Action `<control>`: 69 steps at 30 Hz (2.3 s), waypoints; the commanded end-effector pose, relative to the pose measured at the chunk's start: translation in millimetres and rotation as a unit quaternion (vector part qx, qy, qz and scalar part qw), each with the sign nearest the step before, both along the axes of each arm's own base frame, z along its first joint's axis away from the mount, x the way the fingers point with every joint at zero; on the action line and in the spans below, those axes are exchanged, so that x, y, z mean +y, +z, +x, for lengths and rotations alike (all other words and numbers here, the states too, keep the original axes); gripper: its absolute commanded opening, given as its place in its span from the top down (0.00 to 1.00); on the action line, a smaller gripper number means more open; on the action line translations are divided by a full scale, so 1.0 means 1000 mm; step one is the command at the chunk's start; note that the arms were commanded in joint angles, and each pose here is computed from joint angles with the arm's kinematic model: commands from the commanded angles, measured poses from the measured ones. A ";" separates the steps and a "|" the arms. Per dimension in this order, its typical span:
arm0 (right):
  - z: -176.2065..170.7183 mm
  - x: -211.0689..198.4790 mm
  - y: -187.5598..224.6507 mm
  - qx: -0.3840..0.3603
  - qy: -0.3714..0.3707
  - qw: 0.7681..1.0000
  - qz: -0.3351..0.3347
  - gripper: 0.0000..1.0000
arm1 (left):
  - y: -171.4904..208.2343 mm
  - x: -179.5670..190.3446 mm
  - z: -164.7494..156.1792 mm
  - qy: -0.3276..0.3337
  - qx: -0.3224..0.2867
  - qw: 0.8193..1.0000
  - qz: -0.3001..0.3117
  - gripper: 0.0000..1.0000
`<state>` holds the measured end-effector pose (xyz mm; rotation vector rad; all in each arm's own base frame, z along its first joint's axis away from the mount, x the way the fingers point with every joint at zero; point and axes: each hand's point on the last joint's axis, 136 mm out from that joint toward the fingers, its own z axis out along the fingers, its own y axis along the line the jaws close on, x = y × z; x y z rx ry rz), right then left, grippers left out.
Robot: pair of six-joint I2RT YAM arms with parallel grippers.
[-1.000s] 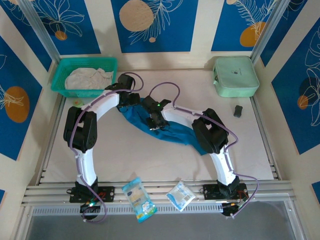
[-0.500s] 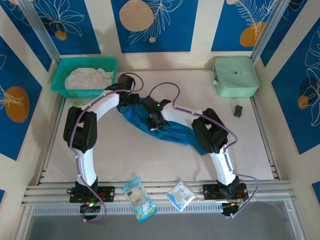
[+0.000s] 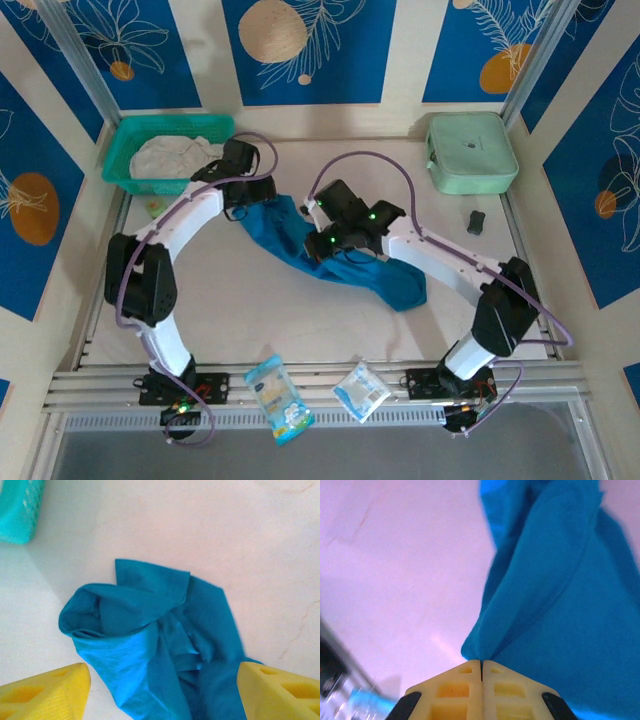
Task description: Fold and stack the t-shirts
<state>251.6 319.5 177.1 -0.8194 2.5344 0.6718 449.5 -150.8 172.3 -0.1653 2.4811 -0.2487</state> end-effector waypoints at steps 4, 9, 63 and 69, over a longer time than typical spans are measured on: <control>-0.099 0.025 -0.013 0.095 0.174 0.978 0.070 1.00 | 0.024 0.010 -0.021 -0.013 -0.001 1.000 0.012 0.21; -0.137 0.033 -0.030 0.141 0.212 0.964 0.078 1.00 | 0.019 0.014 -0.027 -0.009 0.011 1.000 0.018 0.19; 0.066 -0.069 -0.112 0.181 -0.294 0.938 -0.040 0.40 | -0.040 -0.029 -0.087 -0.081 0.056 0.993 -0.059 1.00; 0.083 -0.061 -0.120 0.171 -0.268 0.946 -0.063 0.40 | -0.022 -0.017 -0.114 -0.080 0.057 0.994 -0.044 1.00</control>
